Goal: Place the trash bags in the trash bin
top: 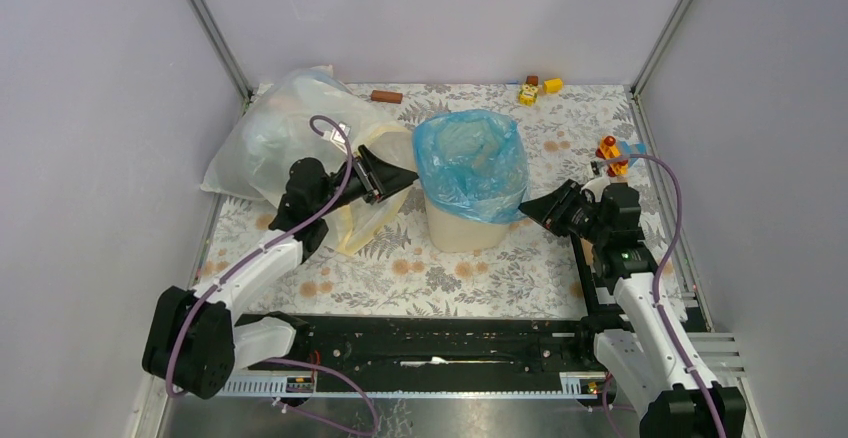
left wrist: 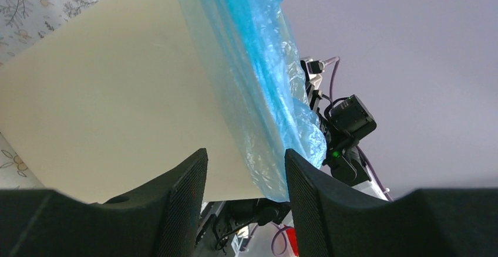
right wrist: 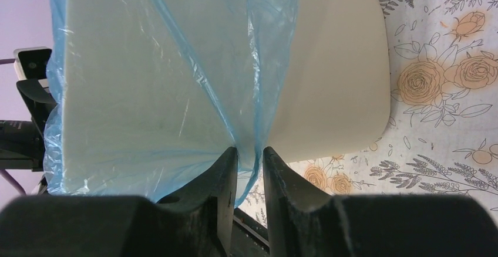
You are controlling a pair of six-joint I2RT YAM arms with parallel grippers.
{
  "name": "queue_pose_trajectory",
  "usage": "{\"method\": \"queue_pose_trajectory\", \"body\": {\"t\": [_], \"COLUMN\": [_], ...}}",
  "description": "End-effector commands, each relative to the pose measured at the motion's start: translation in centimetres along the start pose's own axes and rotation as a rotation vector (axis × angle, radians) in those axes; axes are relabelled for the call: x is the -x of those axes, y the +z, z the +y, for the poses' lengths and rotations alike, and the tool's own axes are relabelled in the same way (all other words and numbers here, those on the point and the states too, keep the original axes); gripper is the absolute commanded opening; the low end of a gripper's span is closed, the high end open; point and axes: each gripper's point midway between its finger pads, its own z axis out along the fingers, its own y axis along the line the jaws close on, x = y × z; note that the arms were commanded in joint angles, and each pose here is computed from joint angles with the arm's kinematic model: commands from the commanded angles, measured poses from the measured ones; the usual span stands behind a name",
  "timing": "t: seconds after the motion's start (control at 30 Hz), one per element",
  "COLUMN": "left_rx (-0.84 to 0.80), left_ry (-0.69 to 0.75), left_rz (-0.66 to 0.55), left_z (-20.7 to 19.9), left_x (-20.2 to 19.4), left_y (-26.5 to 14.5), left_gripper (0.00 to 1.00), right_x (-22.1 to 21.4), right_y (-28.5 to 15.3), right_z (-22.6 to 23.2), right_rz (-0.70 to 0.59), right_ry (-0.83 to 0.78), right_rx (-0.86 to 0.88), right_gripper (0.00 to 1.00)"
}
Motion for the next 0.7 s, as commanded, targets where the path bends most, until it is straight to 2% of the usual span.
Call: {"method": "queue_pose_trajectory", "body": {"t": [0.0, 0.1, 0.5, 0.67], "left_rx": [-0.063, -0.056, -0.118, -0.169], "left_ry": [0.005, -0.005, -0.047, -0.046], "left_rz": [-0.003, -0.019, 0.010, -0.019], "left_z": [-0.6, 0.0, 1.0, -0.1], "left_x": [0.2, 0.4, -0.1, 0.3], "left_y": [0.3, 0.5, 1.6, 1.2], "left_gripper": [0.52, 0.46, 0.44, 0.38], "right_x": [0.0, -0.1, -0.4, -0.5], "right_y": [0.1, 0.2, 0.4, 0.4], "right_z": [0.7, 0.7, 0.3, 0.2], "right_rz": [0.006, 0.007, 0.024, 0.028], "right_ry": [-0.035, -0.038, -0.038, -0.040], "right_rx": [0.052, 0.055, 0.050, 0.049], "right_gripper": [0.30, 0.30, 0.29, 0.29]}}
